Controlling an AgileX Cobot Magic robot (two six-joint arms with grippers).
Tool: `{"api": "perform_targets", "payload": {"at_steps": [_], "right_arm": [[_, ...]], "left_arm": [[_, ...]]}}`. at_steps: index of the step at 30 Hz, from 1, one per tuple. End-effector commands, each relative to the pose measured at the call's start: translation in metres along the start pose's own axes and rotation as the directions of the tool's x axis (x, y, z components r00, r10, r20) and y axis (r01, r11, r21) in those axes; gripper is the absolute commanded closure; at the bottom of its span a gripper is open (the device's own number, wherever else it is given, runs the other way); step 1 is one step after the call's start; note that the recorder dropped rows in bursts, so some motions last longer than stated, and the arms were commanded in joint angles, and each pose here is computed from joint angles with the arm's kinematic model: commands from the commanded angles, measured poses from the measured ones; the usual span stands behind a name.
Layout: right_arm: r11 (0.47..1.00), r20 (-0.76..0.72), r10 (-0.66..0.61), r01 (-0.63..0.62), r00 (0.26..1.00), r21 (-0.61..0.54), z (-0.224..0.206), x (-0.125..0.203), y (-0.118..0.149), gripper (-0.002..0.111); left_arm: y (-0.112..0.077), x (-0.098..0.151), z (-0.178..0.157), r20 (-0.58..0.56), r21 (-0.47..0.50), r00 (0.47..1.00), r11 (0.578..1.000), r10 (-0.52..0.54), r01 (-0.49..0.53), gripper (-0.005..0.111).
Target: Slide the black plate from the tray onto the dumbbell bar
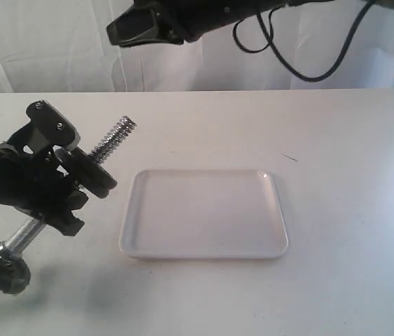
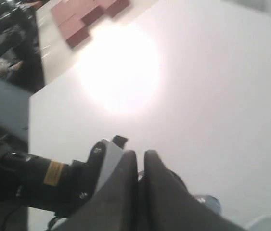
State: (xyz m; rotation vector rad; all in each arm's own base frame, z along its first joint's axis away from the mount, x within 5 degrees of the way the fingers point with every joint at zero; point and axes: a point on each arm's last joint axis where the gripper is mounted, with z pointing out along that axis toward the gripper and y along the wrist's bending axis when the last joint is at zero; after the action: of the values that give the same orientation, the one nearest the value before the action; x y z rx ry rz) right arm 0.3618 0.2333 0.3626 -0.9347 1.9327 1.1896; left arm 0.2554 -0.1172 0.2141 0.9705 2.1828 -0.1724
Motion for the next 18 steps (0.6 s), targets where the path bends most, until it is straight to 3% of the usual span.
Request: {"api": "perform_targets", "payload": {"at_steps": [1, 9, 18], "right_arm": [[0.979, -0.023, -0.020, 0.024, 1.000, 0.201, -0.014, -0.004, -0.010, 0.108], [0.830, -0.269, 0.072, 0.092, 0.960, 0.550, -0.031, 0.018, -0.042, 0.108], [0.793, -0.217, 0.068, 0.079, 0.974, 0.604, -0.041, 0.032, -0.036, 0.108]], "left_arm": [[0.030, -0.031, -0.013, 0.196, -0.137, 0.960, 0.964, -0.200, 0.228, 0.107], [0.046, -0.054, 0.008, 0.231, -0.095, 0.899, 0.911, -0.372, 0.401, 0.107], [0.060, -0.048, 0.046, 0.175, -0.055, 0.807, 0.813, -0.564, 0.580, 0.107]]}}
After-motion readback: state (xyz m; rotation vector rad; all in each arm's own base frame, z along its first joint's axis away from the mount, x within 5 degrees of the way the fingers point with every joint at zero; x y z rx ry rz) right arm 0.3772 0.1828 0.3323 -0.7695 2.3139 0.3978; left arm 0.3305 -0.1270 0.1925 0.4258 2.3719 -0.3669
